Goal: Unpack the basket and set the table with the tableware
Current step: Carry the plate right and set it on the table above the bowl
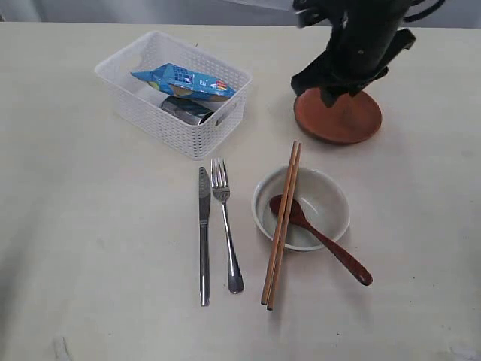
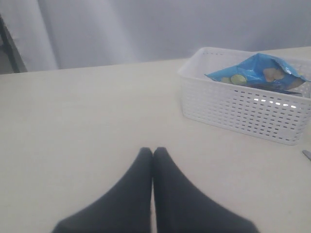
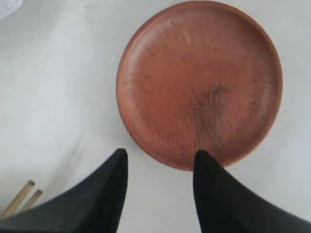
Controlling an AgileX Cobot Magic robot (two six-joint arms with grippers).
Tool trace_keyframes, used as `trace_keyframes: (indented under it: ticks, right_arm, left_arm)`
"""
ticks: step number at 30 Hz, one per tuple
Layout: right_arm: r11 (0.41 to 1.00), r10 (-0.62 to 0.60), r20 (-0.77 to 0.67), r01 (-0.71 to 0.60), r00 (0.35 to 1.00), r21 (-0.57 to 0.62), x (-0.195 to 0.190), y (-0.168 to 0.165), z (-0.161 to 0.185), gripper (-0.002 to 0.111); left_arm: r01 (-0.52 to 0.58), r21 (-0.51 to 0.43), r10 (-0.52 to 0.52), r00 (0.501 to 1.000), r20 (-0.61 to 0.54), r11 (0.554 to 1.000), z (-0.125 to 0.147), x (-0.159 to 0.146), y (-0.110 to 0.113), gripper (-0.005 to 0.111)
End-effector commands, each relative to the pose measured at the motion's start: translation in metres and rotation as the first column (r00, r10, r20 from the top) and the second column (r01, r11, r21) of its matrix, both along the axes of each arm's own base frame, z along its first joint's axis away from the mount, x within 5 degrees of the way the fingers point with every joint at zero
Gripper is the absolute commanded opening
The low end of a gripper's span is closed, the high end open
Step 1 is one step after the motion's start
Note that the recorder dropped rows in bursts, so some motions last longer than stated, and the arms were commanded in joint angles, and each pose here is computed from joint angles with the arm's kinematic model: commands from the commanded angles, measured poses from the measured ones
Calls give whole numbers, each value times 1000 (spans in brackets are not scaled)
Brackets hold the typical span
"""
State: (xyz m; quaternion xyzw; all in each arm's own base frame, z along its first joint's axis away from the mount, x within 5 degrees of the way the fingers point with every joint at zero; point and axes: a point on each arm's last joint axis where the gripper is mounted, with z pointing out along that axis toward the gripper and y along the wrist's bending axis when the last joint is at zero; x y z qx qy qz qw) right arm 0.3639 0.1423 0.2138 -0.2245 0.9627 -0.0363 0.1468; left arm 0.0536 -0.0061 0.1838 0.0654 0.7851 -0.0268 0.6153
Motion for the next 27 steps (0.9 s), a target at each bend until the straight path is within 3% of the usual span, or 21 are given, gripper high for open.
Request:
trace_keyframes:
  ticks: [1,5,15,27]
  right_arm:
    - [977,-90,-176,122,980,176,-11,-33,21,42]
    - [949,-61,-298,147,953,277,-40,-45,22,42]
    - [951,-74,-261,147,963,271,-111,-49,-2,42]
    - [944,-132,-251,199,959,265,-118,-28,-35,42]
  left_arm:
    - [7,-6,-7,1000,11,1000,0,0,-1,0]
    - [7,-6,-7,1000,11,1000,0,0,-1,0]
    - [7,-6,-7,1000,11,1000,0,0,-1,0]
    - [7,-6,-7,1000,11,1000,0,0,-1,0]
